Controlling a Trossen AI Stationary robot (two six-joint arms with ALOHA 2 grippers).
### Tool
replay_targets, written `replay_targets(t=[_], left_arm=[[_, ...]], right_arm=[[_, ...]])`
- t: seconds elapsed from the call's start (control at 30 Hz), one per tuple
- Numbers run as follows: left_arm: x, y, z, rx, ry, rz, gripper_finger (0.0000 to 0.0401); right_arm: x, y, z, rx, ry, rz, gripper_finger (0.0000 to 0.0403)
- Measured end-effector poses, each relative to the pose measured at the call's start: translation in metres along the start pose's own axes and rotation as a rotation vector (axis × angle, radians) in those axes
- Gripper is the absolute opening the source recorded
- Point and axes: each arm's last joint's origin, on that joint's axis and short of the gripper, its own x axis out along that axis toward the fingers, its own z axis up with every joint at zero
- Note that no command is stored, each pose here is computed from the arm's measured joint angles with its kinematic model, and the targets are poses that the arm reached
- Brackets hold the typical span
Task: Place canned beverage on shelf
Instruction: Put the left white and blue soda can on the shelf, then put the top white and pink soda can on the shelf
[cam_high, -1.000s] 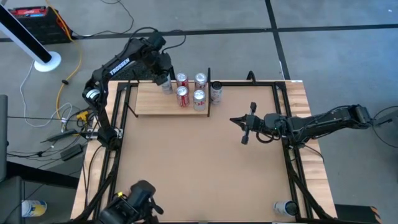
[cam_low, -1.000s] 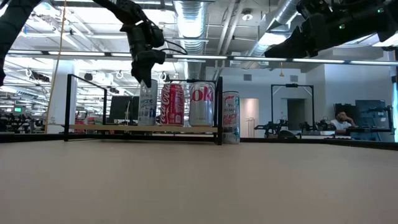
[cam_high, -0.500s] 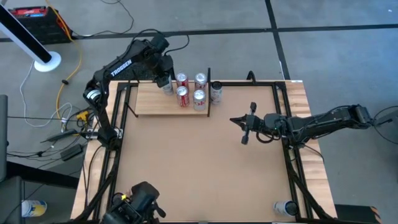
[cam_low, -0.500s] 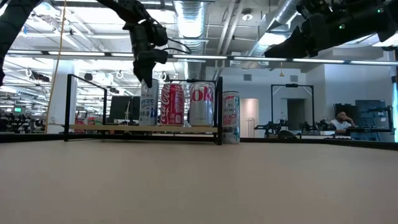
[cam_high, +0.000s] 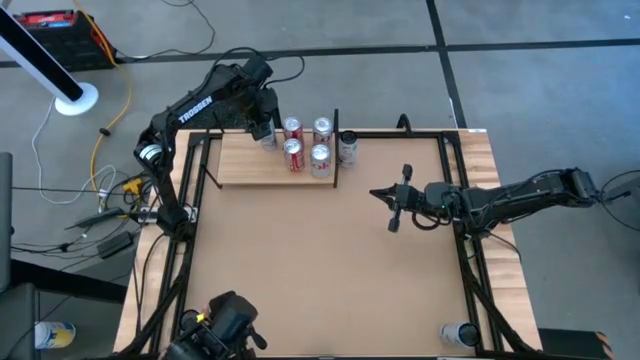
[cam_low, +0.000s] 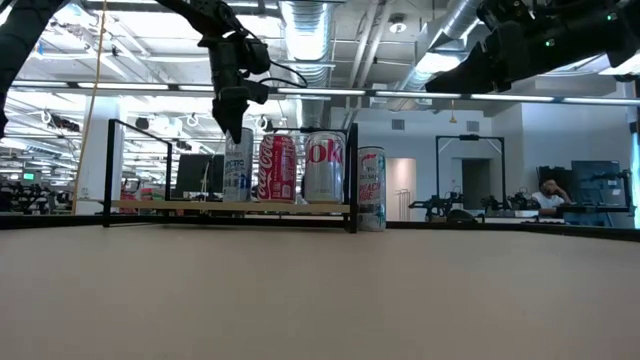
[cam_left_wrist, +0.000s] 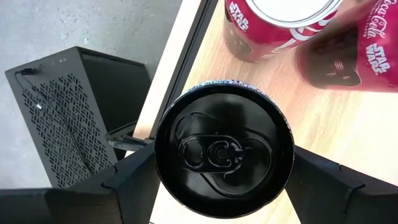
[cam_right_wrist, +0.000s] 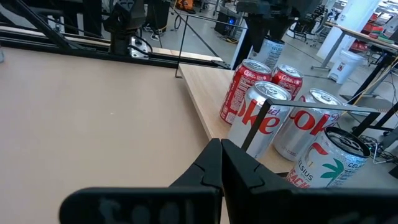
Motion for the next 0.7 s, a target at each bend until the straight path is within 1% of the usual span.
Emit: replay_targets(t=[0.53, 0.7], left_arm=[[0.0, -0.001, 0.0, -0.031, 0.002, -0.014, 0.0288], [-0.012, 0.001, 0.003, -0.035, -0.023, 0.007, 0.0288]], right_arm=[[0.0, 0.0, -0.001, -0.003, 0.006, 0.001, 0.0024], [0.0, 0.0, -0.001, -0.003, 0.006, 0.001, 0.0025]])
